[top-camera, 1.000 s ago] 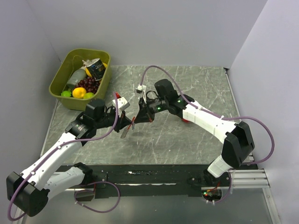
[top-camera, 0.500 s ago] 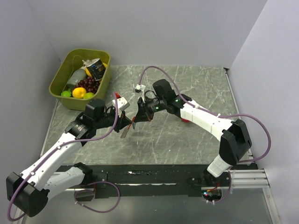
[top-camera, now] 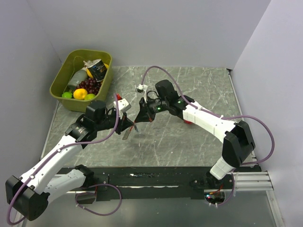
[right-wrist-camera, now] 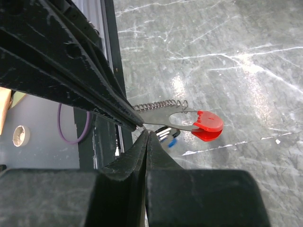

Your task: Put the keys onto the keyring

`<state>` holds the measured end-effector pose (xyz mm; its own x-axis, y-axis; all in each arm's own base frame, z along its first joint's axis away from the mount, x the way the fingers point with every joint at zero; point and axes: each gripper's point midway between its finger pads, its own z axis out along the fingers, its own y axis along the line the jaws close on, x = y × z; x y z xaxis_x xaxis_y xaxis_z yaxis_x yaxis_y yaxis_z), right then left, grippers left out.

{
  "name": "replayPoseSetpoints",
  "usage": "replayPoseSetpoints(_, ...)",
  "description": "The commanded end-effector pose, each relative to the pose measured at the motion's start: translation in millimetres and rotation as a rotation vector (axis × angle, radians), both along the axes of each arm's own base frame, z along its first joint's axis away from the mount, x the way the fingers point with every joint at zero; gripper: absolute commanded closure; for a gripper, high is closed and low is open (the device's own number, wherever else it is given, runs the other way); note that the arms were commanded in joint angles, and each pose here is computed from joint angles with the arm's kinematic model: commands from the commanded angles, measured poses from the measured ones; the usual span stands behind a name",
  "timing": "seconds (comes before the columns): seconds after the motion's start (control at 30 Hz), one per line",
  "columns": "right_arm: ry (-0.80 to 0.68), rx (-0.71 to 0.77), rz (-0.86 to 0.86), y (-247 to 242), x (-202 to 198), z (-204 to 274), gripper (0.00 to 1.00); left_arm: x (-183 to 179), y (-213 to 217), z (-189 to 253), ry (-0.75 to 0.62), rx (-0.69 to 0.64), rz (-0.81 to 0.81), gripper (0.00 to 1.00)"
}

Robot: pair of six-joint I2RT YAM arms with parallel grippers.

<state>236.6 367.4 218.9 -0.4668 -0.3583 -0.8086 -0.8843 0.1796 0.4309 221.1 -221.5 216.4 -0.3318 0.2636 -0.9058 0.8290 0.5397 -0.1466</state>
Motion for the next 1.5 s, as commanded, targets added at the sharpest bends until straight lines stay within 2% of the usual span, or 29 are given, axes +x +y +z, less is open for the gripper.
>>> replayPoseSetpoints(0.0,-0.042,0.036,-0.020,-1,3,16,1.00,-1,-4,16,-0.064,-0.037,-0.027,0.99)
replayPoseSetpoints(0.13,-0.059,0.056,-0.028,-8,3,19,1.00,-1,-4,16,-0.066,-0.035,-0.027,0.99)
replayPoseSetpoints(0.2,-0.084,0.089,-0.040,-14,7,26,0.93,-1,-4,17,-0.069,-0.037,-0.028,0.99)
replayPoseSetpoints(0.27,-0.108,0.129,-0.021,-23,2,32,0.73,-2,-4,18,-0.075,-0.040,-0.033,0.99)
replayPoseSetpoints(0.3,-0.140,0.159,-0.010,-23,1,38,0.56,-3,-5,19,-0.076,-0.045,-0.042,0.99)
replayPoseSetpoints(0.4,-0.194,0.217,0.041,-28,-12,46,0.30,-7,-7,24,-0.089,-0.061,-0.062,0.99)
replayPoseSetpoints(0.5,-0.244,0.296,0.129,-29,-30,54,0.23,-14,-10,34,-0.110,-0.095,-0.102,0.99)
replayPoseSetpoints(0.63,-0.267,0.389,0.215,-30,-47,66,0.22,-29,-16,52,-0.159,-0.169,-0.170,0.99)
replayPoseSetpoints(0.83,-0.268,0.426,0.254,-29,-53,77,0.23,-43,-19,66,-0.197,-0.230,-0.229,0.99)
replayPoseSetpoints(1.03,-0.239,0.438,0.259,-24,-54,84,0.36,-41,-20,68,-0.191,-0.232,-0.230,0.99)
replayPoseSetpoints(1.27,-0.210,0.371,0.229,-11,-50,70,0.50,-40,-19,71,-0.209,-0.237,-0.221,0.99)
replayPoseSetpoints(1.43,-0.197,0.338,0.178,-4,-43,64,0.53,-40,-20,71,-0.202,-0.234,-0.221,0.99)
replayPoseSetpoints(1.47,-0.198,0.334,0.176,-4,-43,63,0.56,-40,-19,71,-0.204,-0.235,-0.221,0.99)
